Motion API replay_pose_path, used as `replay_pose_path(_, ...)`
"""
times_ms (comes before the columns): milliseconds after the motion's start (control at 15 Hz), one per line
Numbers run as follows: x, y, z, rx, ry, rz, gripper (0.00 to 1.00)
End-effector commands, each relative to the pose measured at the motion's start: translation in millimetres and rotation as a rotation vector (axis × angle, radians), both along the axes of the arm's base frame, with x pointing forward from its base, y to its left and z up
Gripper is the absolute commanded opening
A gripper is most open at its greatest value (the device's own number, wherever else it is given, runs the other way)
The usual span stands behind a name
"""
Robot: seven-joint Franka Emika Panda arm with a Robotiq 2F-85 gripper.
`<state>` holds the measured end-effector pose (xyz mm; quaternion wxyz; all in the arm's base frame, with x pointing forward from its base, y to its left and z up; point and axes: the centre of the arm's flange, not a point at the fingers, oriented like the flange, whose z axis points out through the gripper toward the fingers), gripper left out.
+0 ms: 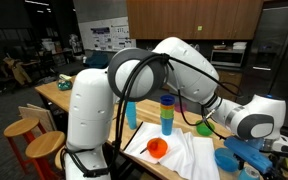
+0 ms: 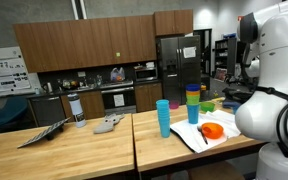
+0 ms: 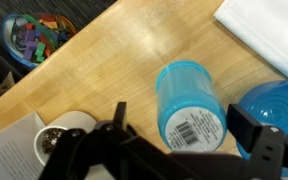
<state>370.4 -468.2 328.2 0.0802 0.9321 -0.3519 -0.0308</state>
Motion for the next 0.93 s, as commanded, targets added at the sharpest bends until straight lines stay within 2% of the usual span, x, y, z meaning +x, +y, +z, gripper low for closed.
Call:
replay_pose_path(0,-2,2,-4,-0.019,0.019,0.001,1.00)
replay_pose_path(267,0,-1,-9,-0.043,-0.008,-0.014,1.00)
replay_pose_path(533,3,-2,-15,-0.147,-0.106,-0.028,1.00)
replay_pose_path(867,5,-2,-22,-0.176,-0.118,-0.040,1.00)
